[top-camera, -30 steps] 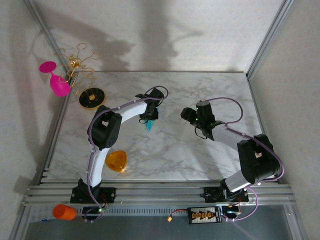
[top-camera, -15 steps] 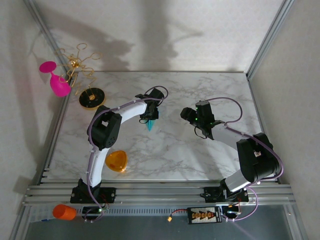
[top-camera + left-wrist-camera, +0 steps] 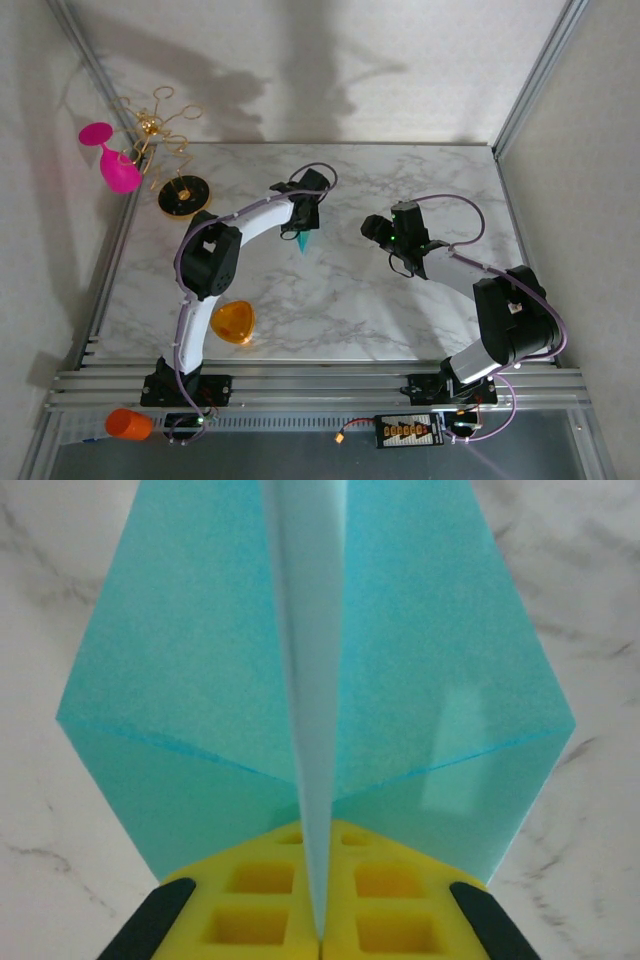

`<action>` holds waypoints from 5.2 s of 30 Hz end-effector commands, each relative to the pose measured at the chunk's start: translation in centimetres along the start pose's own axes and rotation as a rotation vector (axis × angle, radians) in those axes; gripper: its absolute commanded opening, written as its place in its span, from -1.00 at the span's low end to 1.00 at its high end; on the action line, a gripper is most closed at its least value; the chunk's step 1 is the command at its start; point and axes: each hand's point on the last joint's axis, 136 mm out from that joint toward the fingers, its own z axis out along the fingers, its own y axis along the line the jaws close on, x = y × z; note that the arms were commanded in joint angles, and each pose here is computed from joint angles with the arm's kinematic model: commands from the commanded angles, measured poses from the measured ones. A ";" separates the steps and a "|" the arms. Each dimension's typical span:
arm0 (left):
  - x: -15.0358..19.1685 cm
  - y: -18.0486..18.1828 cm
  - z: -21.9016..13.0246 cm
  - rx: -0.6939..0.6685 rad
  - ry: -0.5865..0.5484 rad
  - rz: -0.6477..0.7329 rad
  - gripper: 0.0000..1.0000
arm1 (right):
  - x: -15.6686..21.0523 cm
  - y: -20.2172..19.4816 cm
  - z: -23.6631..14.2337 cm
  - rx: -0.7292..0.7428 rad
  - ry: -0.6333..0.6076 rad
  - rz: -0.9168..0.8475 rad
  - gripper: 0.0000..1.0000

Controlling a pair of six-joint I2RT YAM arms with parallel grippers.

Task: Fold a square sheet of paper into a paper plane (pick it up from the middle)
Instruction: Move the paper plane to the top-center of the table, then reset both arms

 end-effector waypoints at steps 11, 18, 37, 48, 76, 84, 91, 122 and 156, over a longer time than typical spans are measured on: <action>-5.1 -0.1 3.4 -0.037 -0.056 0.003 -0.86 | -1.3 0.0 -0.7 0.016 -0.048 -0.057 0.89; -5.5 -0.4 4.9 -0.044 -0.071 0.011 -0.82 | -1.1 -0.8 -0.6 0.043 -0.051 -0.069 0.97; -3.9 -0.1 6.7 -0.057 -0.030 0.007 -0.48 | -0.5 -0.8 0.1 0.039 -0.020 -0.056 0.97; -2.4 0.1 8.3 -0.057 0.005 0.008 -0.31 | -0.3 -1.2 0.4 0.060 -0.008 -0.048 0.97; -9.5 -0.8 -2.8 0.021 -0.188 -0.087 0.01 | -1.4 -0.4 -0.3 0.047 -0.040 -0.036 0.97; -12.2 0.6 -10.2 0.055 -0.339 -0.151 0.05 | -5.7 1.1 -3.5 0.072 -0.189 -0.115 0.97; -12.1 8.3 -20.9 0.012 -0.636 -0.300 0.50 | -11.9 1.5 -8.9 0.197 -0.446 -0.287 0.97; 4.1 29.7 -17.2 -0.083 -1.101 -0.340 0.99 | -11.1 -12.3 -10.1 0.290 -0.757 -0.509 0.98; 2.0 25.8 -11.5 -0.040 -1.026 -0.160 0.99 | -9.1 -12.5 -8.0 0.173 -0.712 -0.552 0.98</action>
